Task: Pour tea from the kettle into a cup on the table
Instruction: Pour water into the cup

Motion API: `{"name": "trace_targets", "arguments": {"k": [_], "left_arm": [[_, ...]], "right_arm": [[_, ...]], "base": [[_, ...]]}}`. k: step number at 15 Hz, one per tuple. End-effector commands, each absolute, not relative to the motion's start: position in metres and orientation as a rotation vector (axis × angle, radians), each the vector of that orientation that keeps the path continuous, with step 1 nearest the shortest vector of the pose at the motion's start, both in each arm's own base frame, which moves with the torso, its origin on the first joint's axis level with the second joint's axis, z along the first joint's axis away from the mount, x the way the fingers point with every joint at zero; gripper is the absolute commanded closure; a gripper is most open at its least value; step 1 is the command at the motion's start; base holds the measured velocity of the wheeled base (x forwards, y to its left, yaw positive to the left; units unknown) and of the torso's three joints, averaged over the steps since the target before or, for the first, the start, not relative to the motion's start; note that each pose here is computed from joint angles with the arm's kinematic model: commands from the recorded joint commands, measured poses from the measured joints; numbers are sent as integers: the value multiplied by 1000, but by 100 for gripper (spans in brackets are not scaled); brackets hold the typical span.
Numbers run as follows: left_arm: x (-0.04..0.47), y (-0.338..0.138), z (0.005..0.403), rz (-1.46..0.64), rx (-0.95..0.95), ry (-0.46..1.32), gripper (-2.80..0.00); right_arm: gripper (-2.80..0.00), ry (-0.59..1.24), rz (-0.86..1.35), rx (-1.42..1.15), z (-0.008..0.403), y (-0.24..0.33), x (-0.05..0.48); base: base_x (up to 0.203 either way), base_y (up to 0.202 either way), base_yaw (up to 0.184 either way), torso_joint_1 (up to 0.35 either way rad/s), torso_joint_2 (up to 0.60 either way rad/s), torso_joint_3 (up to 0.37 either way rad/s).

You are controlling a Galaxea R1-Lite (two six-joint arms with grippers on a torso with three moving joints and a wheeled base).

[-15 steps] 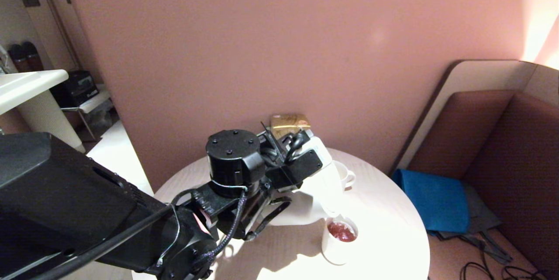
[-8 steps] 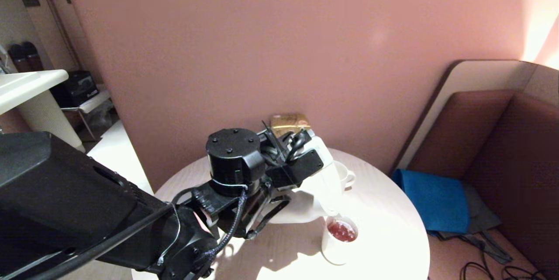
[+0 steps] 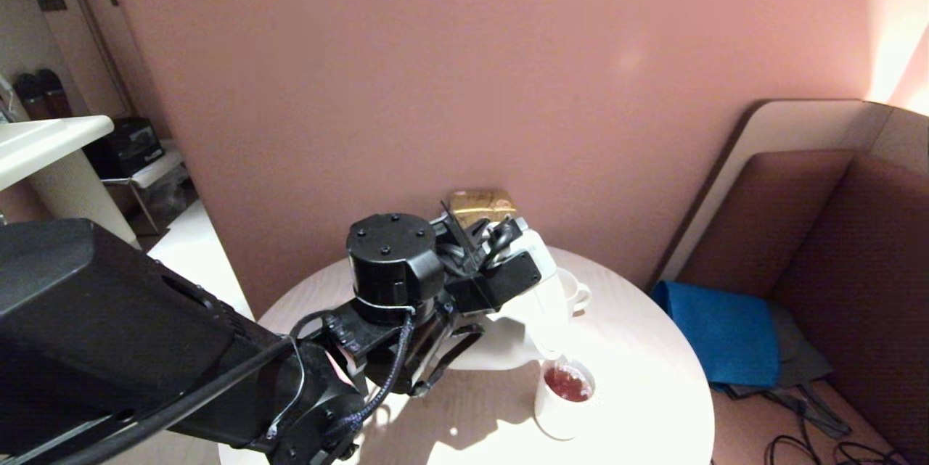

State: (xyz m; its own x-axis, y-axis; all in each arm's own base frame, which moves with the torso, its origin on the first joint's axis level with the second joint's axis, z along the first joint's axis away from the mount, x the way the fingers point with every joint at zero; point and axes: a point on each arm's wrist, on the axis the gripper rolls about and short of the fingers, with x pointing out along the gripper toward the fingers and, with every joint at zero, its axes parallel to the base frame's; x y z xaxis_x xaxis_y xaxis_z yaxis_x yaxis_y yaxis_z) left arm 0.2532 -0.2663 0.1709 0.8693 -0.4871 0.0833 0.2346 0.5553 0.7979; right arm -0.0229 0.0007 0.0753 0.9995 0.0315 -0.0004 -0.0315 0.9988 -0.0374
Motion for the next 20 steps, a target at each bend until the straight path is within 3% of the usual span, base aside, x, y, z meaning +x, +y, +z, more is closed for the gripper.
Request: {"name": "trace_targets", "arguments": {"k": [1,20], "left_arm": [[253,-267,171,-427,901,-319,0],[257,-269,173,-418,886,-337,0]], "right_arm": [[0,1,32,-38,75,1,-23],[0,1,32,-38,75,1,-23]], "base": [[0,0,0,0,0,0],[0,0,0,0,0,0]]}}
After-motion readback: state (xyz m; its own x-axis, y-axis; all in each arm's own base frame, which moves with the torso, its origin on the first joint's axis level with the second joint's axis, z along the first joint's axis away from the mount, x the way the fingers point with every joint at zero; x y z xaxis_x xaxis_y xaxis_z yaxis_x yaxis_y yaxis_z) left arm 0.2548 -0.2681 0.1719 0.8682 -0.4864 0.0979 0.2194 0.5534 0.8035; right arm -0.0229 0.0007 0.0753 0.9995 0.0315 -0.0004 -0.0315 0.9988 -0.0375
